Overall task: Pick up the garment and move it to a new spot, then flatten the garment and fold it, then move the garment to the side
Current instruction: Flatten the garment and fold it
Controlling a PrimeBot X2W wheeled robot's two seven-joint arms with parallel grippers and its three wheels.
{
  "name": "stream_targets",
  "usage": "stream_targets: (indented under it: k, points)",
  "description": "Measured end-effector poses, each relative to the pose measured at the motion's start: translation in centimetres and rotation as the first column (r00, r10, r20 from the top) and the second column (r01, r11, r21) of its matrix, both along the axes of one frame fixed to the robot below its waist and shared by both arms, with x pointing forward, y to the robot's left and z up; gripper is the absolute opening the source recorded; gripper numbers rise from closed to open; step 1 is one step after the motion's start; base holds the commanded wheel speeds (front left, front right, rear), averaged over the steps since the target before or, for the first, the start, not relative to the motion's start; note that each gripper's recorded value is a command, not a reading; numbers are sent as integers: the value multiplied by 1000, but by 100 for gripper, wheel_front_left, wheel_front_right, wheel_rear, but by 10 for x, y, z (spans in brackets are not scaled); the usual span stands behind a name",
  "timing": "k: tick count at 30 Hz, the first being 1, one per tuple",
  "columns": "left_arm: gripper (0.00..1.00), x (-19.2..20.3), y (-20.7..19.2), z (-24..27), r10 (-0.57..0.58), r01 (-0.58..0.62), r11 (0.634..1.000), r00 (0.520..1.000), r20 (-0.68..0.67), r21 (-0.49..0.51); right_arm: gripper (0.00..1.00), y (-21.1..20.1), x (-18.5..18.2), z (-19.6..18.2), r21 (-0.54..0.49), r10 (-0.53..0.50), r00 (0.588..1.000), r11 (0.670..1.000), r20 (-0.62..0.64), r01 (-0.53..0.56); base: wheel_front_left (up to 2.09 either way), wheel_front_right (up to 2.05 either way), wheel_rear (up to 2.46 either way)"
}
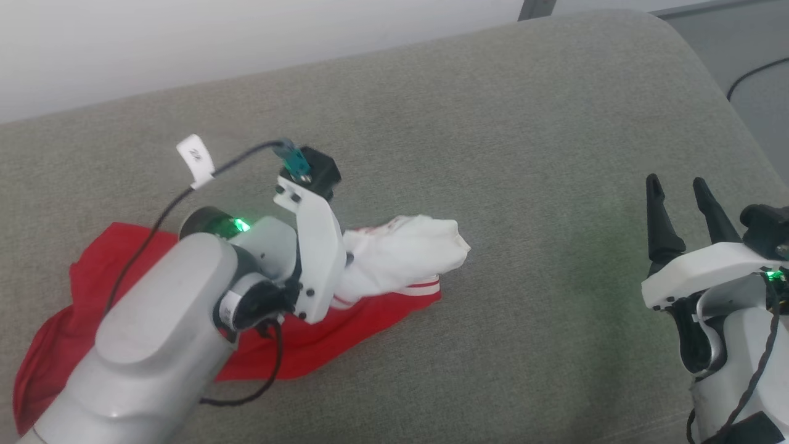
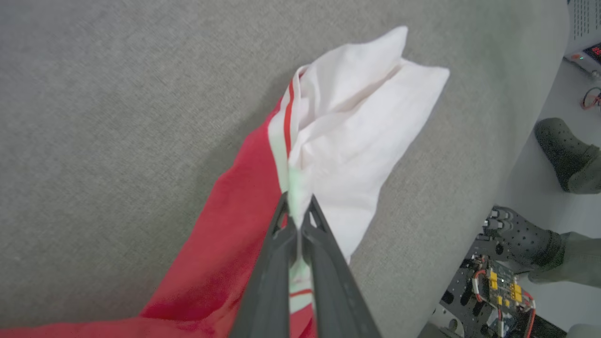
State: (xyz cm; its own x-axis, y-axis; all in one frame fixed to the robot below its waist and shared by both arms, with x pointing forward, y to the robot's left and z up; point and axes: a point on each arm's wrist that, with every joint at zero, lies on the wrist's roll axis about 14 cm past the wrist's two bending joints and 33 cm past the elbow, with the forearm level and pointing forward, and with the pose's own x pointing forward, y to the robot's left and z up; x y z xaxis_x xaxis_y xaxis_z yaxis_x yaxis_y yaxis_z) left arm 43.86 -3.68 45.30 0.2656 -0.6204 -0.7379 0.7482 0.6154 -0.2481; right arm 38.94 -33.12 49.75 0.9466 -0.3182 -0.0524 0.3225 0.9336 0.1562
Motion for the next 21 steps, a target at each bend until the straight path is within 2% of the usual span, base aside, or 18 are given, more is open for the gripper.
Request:
stream_targets:
  k: [4, 8, 12, 15, 21]
  points:
    - [0, 15, 8, 18, 80, -78, 996, 996, 37, -46, 100, 1, 3, 0, 3, 1, 1000, 1000, 3, -1, 0, 0, 0]
    - [0, 37, 37, 33, 197, -192, 979, 976, 89, -67, 100, 4, 7, 0, 5, 11, 1000, 1000, 4, -11, 0, 0, 0]
    - [0, 51, 72, 39, 325, -318, 945, 939, 115, -73, 100, 10, 11, -1, 10, 28, 1000, 1000, 1, -28, 0, 0, 0]
    - [0, 54, 106, 31, 408, -407, 913, 905, 124, -35, 100, 15, 13, -2, 13, 42, 999, 999, -2, -42, 0, 0, 0]
    - [0, 41, 139, 7, 498, -499, 866, 864, 71, 0, 100, 26, 21, 1, 13, 76, 997, 997, 3, -76, 0, 0, 0]
